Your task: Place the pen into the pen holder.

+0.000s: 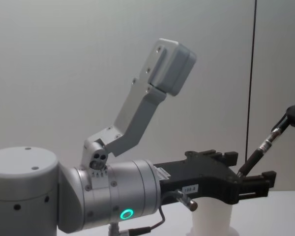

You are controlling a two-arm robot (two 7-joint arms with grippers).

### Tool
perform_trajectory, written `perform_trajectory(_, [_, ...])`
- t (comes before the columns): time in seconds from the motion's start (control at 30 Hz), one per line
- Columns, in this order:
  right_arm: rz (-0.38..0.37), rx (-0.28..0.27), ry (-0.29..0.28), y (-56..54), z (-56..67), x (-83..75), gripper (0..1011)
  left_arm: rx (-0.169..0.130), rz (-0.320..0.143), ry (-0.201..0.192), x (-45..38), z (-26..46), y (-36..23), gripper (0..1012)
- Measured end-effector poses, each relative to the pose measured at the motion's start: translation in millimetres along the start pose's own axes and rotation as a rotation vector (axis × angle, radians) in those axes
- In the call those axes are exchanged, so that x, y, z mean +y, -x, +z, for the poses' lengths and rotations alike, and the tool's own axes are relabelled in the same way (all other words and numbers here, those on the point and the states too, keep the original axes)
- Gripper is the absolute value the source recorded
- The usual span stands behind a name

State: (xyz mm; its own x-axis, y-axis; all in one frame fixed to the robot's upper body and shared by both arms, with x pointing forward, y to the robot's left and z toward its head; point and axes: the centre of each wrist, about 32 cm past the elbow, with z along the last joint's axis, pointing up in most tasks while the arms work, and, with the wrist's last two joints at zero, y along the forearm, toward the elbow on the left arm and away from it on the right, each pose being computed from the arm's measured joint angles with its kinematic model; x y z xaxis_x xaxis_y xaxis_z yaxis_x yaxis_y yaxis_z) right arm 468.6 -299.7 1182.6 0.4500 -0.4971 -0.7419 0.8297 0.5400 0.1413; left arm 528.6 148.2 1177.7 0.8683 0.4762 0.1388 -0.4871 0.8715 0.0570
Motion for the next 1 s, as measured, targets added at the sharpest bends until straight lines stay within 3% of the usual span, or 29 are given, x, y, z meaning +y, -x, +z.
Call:
perform_trajectory(0.3, [0.023,-0.121,-0.004,-7.4,10.0,7.3,117,0.000,0.000,0.001,0.0,0.0,0.0,1003])
perform_trajectory(1.0, [0.145,-0.398,-0.022,-39.3,53.9,47.0,117,0.000,0.000,0.001,0.0,0.0,0.0,1000])
